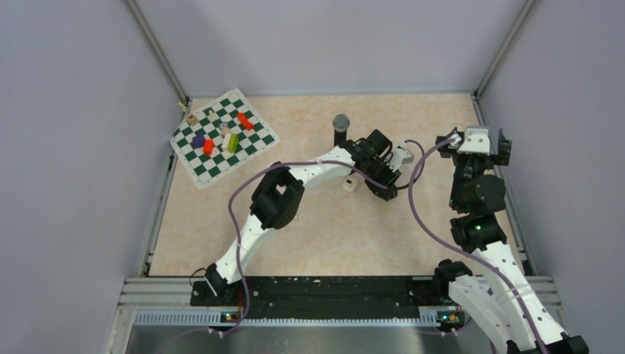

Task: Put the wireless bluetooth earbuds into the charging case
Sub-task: Place the charging case at the center of the board.

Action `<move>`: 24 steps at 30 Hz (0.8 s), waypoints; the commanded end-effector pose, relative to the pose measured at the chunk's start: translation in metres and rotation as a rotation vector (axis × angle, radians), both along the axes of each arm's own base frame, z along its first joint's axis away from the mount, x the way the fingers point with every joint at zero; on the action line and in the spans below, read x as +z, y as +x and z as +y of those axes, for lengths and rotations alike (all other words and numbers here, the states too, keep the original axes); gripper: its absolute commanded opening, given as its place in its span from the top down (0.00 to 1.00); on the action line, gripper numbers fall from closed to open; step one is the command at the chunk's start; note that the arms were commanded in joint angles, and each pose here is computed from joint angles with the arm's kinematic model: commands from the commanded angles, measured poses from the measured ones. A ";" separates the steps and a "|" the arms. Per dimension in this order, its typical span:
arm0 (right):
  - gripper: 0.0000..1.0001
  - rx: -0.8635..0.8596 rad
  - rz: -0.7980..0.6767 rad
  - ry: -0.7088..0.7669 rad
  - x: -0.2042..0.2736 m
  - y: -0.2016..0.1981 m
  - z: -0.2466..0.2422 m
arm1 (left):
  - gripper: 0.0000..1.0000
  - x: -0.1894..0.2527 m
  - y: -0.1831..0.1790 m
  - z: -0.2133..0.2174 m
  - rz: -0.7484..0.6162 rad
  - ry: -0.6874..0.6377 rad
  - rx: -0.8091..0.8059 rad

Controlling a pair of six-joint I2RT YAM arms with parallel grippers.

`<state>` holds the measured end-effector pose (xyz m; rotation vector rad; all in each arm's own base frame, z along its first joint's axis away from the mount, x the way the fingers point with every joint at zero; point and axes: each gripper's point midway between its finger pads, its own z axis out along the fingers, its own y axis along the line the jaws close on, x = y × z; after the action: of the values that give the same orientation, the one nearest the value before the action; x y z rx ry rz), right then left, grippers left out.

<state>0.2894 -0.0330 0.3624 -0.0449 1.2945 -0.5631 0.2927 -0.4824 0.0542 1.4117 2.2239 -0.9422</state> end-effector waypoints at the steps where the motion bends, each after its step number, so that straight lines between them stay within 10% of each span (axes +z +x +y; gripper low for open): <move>1: 0.01 -0.010 -0.050 0.035 0.009 -0.004 -0.004 | 1.00 0.003 0.012 -0.017 0.009 -0.046 0.038; 7: 0.01 -0.003 -0.055 0.031 0.010 -0.005 -0.003 | 0.89 -0.008 0.017 -0.021 0.025 -0.037 0.084; 24: 0.01 0.005 -0.051 0.038 0.008 -0.004 -0.002 | 0.01 -0.001 0.025 -0.022 0.001 -0.034 0.127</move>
<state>0.2903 -0.0314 0.3584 -0.0430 1.3005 -0.5474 0.3092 -0.5006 0.0454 1.2565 2.2851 -0.9630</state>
